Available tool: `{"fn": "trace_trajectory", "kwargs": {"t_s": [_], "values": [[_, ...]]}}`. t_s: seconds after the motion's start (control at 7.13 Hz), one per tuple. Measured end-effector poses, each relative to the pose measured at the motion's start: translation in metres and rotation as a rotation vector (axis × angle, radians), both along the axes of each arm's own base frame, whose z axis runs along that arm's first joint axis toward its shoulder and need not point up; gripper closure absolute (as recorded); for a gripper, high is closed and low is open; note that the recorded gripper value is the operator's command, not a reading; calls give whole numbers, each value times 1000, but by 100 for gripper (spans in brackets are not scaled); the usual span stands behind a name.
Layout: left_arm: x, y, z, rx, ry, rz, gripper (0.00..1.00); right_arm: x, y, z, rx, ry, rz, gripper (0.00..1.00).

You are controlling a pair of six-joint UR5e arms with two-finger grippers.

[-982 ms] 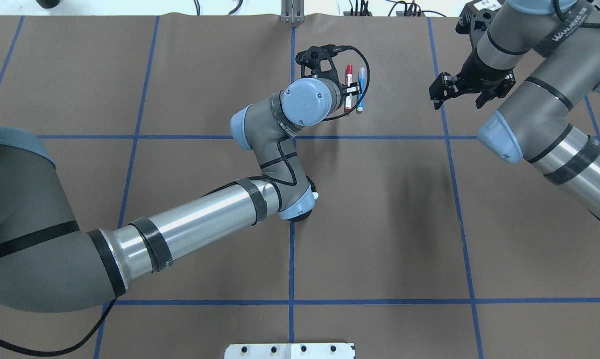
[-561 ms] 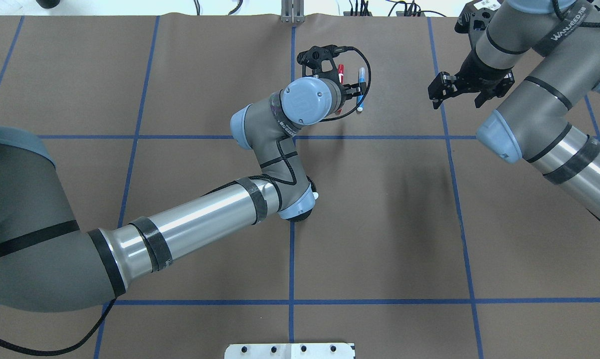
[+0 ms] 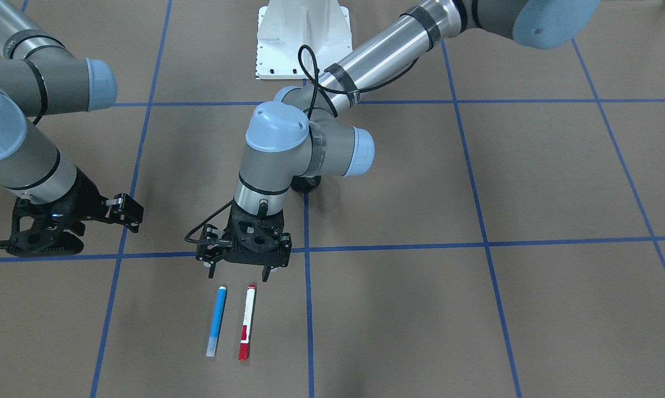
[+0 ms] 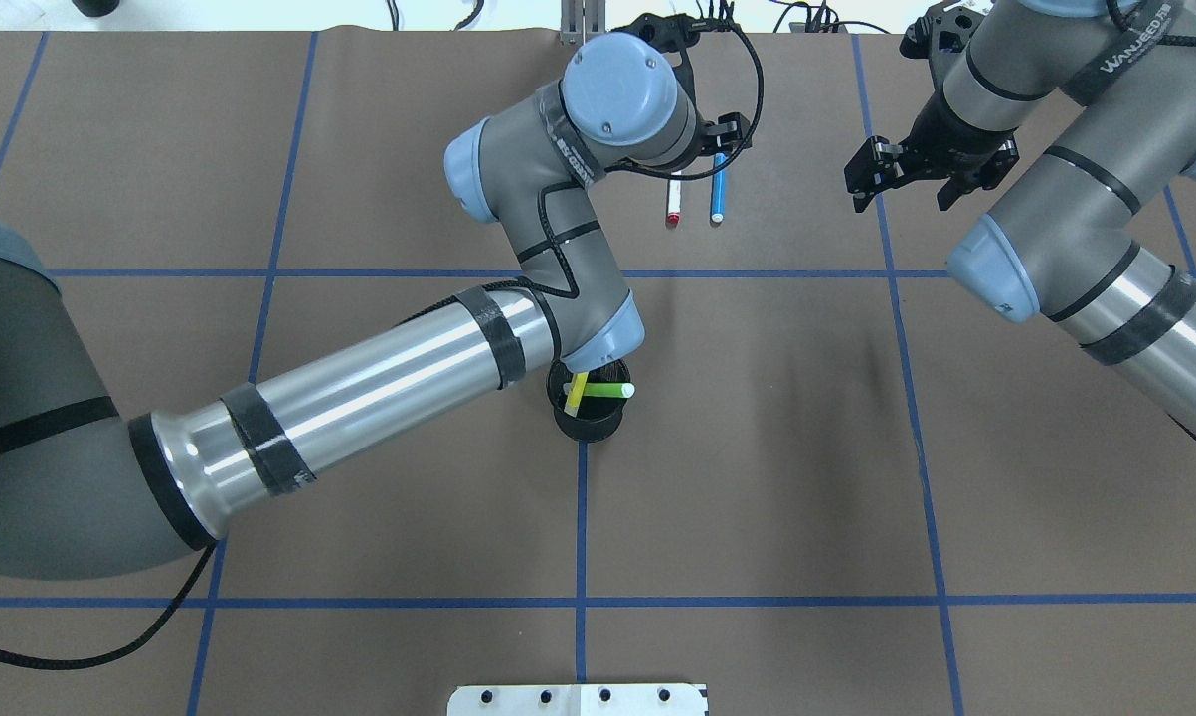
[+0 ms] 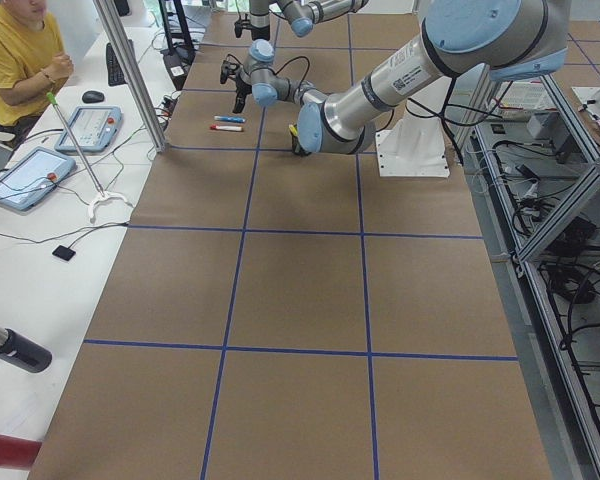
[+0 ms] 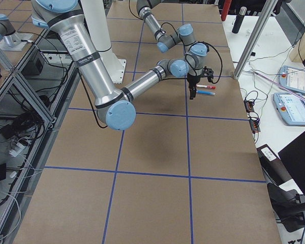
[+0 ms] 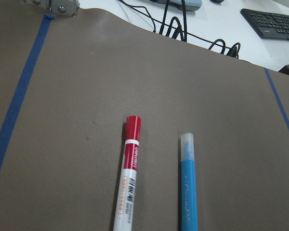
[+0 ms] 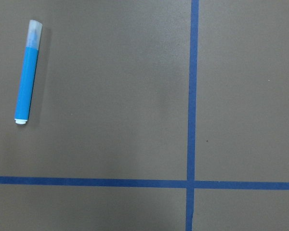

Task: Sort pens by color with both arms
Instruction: 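Withdraw the left arm while the right gripper moves over the cup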

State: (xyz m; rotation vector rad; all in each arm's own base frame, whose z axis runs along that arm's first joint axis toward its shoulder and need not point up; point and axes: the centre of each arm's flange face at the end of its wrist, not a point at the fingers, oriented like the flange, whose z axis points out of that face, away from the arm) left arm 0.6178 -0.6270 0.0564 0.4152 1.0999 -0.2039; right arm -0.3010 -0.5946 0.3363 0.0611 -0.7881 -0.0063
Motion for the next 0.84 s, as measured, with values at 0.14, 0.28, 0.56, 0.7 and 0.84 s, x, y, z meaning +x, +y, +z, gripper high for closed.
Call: {"fn": "trace_trajectory", "kwargs": {"t_s": [0.14, 0.28, 0.56, 0.7, 0.84], "values": [[-40, -5, 0, -40, -20, 75, 1, 1, 4, -10, 3, -21, 0, 0], [-85, -7, 5, -71, -42, 156, 1, 2, 9, -21, -5, -44, 12, 0], [-186, 10, 36, -73, -118, 292, 1, -4, 25, -55, -61, -111, 53, 0], [-230, 26, 57, -53, -171, 347, 1, -18, 35, -78, -105, -143, 73, 0], [-269, 40, 79, -21, -229, 395, 1, -41, 48, -101, -154, -169, 91, 1]]}}
